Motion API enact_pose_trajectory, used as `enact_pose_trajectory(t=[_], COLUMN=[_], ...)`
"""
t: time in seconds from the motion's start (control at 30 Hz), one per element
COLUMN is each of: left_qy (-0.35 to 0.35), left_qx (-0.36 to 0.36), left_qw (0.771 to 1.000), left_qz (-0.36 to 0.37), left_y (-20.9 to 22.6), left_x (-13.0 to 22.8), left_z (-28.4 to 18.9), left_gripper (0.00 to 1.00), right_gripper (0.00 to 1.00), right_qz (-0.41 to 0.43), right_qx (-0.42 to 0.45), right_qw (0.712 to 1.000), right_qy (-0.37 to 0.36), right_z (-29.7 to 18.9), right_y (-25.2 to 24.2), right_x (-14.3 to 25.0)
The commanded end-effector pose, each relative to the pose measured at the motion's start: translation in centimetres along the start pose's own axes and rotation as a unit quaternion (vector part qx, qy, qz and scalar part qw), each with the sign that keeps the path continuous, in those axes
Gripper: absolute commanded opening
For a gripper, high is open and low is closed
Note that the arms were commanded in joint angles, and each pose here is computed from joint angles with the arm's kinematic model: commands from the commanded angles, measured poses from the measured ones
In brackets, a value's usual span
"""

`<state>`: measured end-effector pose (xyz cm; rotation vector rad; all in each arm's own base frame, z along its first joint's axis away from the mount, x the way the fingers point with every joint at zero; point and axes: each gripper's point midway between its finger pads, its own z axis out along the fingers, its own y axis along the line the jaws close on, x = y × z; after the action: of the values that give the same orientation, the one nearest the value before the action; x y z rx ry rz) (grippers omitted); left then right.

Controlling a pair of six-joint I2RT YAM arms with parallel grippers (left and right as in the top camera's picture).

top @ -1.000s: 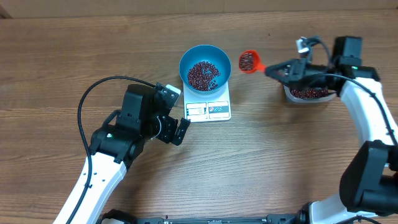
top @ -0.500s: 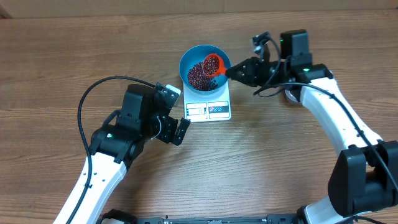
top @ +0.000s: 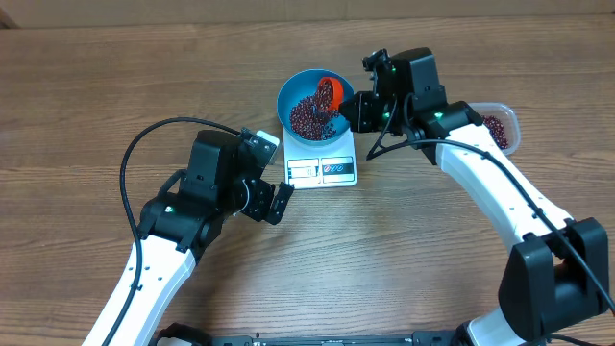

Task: Scoop item into bowl and weigh 150g on scale
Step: 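Lift the filled scoop and move it over the blue bowl, then tip the red scoop to pour beans into the blue bowl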

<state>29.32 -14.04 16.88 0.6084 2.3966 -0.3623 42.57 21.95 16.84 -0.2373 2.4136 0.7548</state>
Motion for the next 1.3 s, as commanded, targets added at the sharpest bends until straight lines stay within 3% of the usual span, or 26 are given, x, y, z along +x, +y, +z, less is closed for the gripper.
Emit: enact_pose_trajectory(t=[0.0,0.4,0.63,1.1,1.27], left_qy=[0.001,0.001,0.001,0.001,0.001], left_qx=[-0.003,-0.003,-0.003,-0.003,-0.003], left_qw=[1.000,1.000,1.000,1.000,1.000], left_qz=[0.009,0.009,0.009,0.009,0.009], left_y=[0.2,0.2,0.2,0.2,0.2], left_x=[0.2,0.2,0.2,0.2,0.2], left_z=[0.1,0.1,0.1,0.1,0.1], left_gripper=[0.99,1.00,1.00,0.99,1.00], right_gripper=[0.04,0.04,0.04,0.04,0.04], right_qz=[-0.075,-0.240,-0.302,-0.263,-0.206], right_qx=[0.055,0.224,0.262,0.207,0.184], right_qw=[0.994,0.943,0.915,0.941,0.958], right_qy=[-0.048,-0.062,-0.059,-0.057,-0.074], right_z=[-1.5,-1.5,-1.6,-0.8,-1.7], right_y=[0.5,0.6,1.9,3.1,3.2], right_x=[-2.5,-2.5,-2.1,-1.3,-2.0])
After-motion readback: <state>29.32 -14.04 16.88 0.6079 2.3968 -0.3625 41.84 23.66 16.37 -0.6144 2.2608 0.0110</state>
